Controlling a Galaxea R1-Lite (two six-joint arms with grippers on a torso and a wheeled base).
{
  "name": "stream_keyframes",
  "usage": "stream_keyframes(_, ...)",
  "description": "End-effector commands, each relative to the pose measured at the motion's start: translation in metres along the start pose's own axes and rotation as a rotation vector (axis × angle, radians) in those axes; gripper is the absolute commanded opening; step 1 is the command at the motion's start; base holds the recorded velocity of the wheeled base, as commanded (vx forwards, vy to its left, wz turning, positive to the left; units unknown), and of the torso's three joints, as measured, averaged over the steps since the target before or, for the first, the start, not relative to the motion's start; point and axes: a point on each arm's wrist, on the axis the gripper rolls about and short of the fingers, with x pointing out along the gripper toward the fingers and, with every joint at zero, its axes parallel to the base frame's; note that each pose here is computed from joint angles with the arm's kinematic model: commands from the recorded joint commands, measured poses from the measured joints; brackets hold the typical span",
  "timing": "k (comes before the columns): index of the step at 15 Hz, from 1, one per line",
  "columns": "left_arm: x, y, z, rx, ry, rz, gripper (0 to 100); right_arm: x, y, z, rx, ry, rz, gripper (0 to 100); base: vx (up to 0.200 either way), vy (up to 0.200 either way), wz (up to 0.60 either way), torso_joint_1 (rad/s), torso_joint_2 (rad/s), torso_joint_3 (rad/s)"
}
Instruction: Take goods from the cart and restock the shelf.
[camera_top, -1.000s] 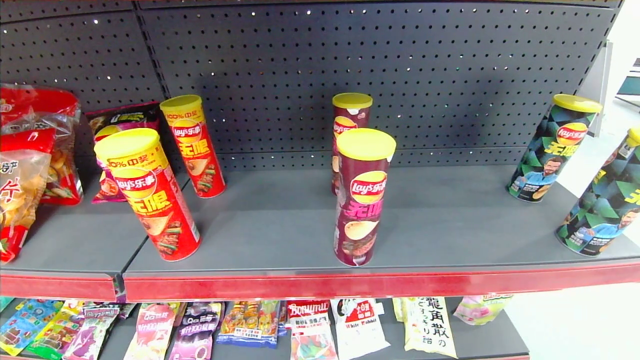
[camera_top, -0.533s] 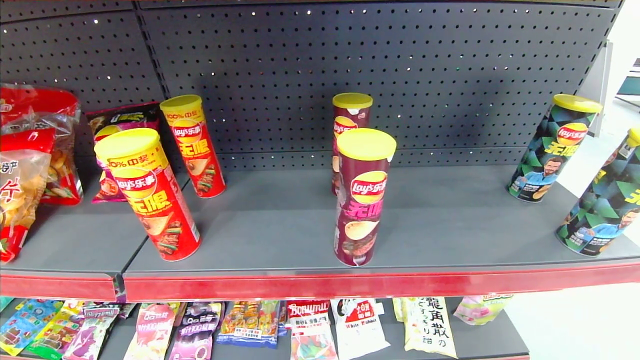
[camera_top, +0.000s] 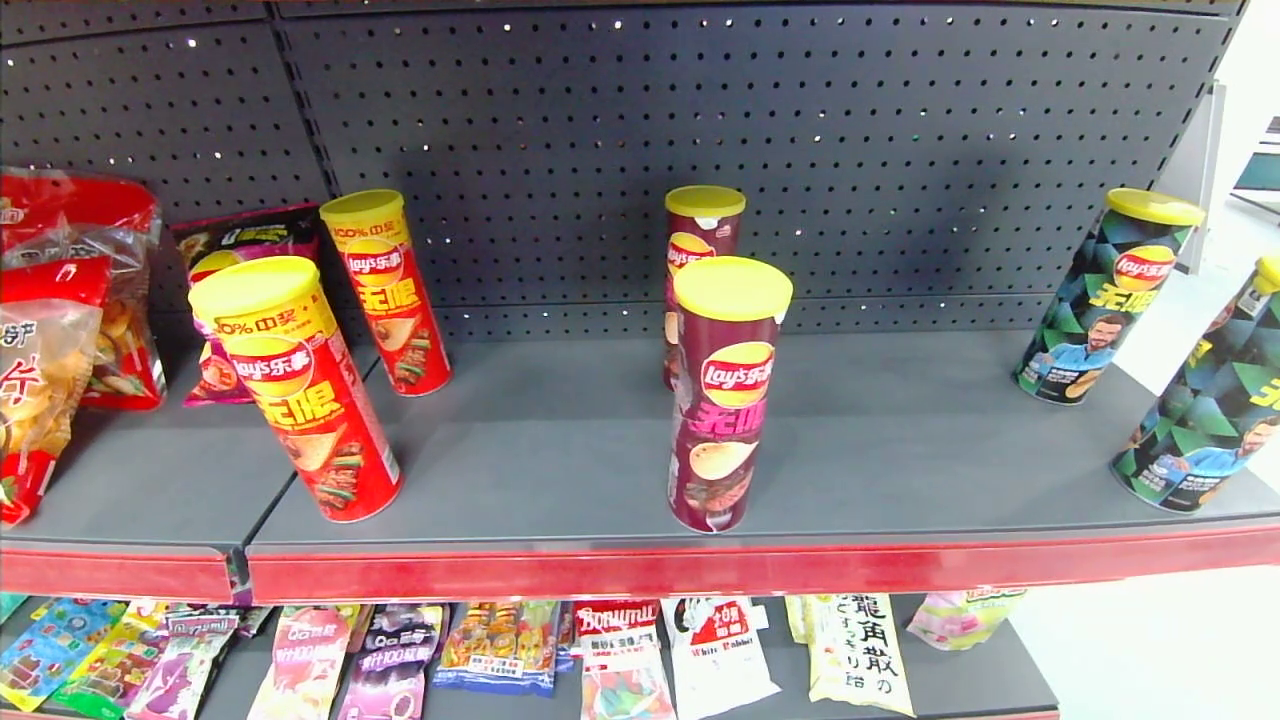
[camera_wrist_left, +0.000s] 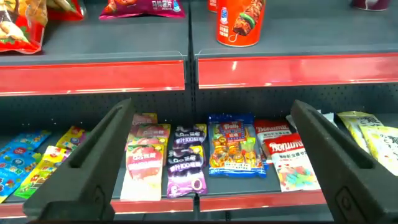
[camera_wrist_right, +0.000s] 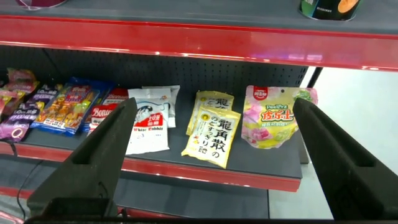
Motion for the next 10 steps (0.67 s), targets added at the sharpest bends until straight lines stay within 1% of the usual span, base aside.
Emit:
stream_keyframes(1, 0.000, 0.000, 0.000, 0.000, 0.000, 0.000, 100, -0.001, 0.000, 0.002, -0.001, -0.012, 0.018, 100, 0.000, 0.000, 0.00, 0.000, 0.00, 0.000)
stream_keyframes(2, 0.000, 0.000, 0.000, 0.000, 0.000, 0.000, 100, 0.001, 0.000, 0.071, 0.050, -0.061, 0.067, 100, 0.000, 0.000, 0.00, 0.000, 0.00, 0.000)
stream_keyframes(3, 0.000, 0.000, 0.000, 0.001, 0.000, 0.000, 100, 0.026, 0.000, 0.153, 0.198, -0.059, 0.084, 100, 0.000, 0.000, 0.00, 0.000, 0.00, 0.000)
stream_keyframes(4, 0.000, 0.000, 0.000, 0.001, 0.000, 0.000, 100, 0.047, 0.002, 0.195, 0.215, -0.057, 0.144, 100, 0.000, 0.000, 0.00, 0.000, 0.00, 0.000)
stream_keyframes(5, 0.000, 0.000, 0.000, 0.001, 0.000, 0.000, 100, 0.070, 0.009, 0.198, 0.155, 0.025, 0.243, 100, 0.000, 0.000, 0.00, 0.000, 0.00, 0.000)
stream_keyframes(6, 0.000, 0.000, 0.000, 0.001, 0.000, 0.000, 100, 0.091, 0.016, 0.185, 0.083, 0.136, 0.309, 100, 0.000, 0.000, 0.00, 0.000, 0.00, 0.000)
stream_keyframes(7, 0.000, 0.000, 0.000, 0.000, 0.000, 0.000, 100, 0.117, 0.024, 0.172, 0.050, 0.253, 0.329, 100, 0.000, 0.000, 0.00, 0.000, 0.00, 0.000)
stream_keyframes(8, 0.000, 0.000, 0.000, 0.001, 0.000, 0.000, 100, 0.136, 0.028, 0.165, 0.046, 0.330, 0.329, 100, 0.000, 0.000, 0.00, 0.000, 0.00, 0.000)
stream_keyframes(9, 0.000, 0.000, 0.000, 0.001, 0.000, 0.000, 100, 0.158, 0.037, 0.156, 0.018, 0.403, 0.356, 100, 0.000, 0.000, 0.00, 0.000, 0.00, 0.000)
stream_keyframes(10, 0.000, 0.000, 0.000, 0.001, 0.000, 0.000, 100, 0.171, 0.049, 0.155, 0.000, 0.435, 0.400, 100, 0.000, 0.000, 0.00, 0.000, 0.00, 0.000)
